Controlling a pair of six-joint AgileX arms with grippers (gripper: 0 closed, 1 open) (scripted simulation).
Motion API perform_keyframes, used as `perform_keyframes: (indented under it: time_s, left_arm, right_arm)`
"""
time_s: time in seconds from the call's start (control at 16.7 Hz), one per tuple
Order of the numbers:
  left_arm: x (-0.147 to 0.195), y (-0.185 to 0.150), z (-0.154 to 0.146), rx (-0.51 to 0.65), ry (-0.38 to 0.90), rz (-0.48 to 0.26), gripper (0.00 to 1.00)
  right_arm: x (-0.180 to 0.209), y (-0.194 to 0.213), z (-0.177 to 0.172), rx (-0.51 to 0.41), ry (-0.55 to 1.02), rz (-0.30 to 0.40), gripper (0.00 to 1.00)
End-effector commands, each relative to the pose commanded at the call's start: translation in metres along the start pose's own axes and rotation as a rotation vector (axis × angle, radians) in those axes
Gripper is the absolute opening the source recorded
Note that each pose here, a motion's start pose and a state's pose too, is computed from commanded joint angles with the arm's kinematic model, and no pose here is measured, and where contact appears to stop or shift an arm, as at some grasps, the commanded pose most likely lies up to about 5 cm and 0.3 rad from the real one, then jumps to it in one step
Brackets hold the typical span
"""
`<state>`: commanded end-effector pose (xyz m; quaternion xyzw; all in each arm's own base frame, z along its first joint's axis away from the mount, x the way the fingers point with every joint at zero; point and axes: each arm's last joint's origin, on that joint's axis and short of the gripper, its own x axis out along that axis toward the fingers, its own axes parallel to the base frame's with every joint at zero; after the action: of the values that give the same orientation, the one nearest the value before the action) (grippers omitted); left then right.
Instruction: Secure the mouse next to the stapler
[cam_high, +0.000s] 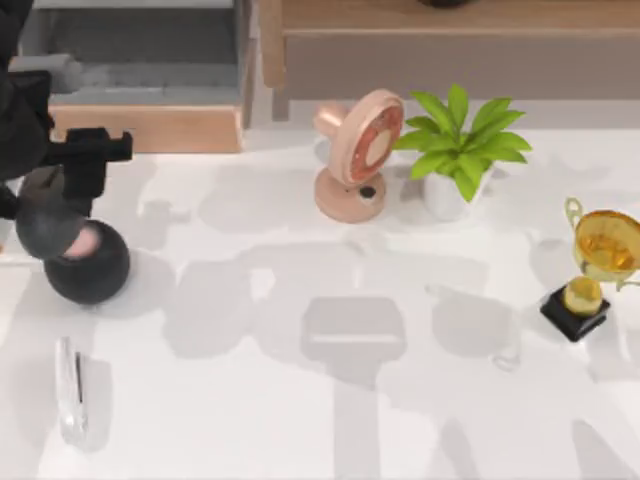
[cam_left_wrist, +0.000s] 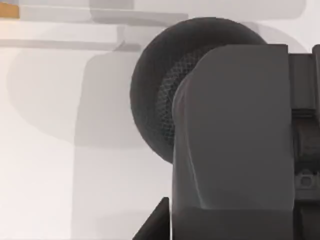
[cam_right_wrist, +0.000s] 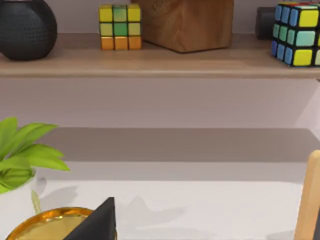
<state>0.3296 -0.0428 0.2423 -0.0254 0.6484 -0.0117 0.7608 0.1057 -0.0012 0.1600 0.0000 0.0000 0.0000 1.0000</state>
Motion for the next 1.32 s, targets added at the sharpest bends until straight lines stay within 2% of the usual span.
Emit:
perform_keyframes:
  time_s: [0.24, 0.54, 1.02, 1.32]
  left_arm:
    - [0.047, -0.059, -0.059, 0.028, 0.099, 0.027, 0.0]
    - [0.074, -0.093, -0.111, 0.045, 0.08, 0.048, 0.0]
    - [0.079, -0.098, -0.12, 0.042, 0.059, 0.05, 0.0]
    - [0.07, -0.102, -0.138, 0.081, 0.001, 0.048, 0.0]
  right_arm:
    - [0.0, 0.0, 0.0, 0.0, 0.0, 0.0, 1.0]
    - [0.0, 0.0, 0.0, 0.0, 0.0, 0.0, 1.0]
    - [0.0, 0.0, 0.0, 0.0, 0.0, 0.0, 1.0]
    - [0.0, 0.0, 0.0, 0.0, 0.0, 0.0, 1.0]
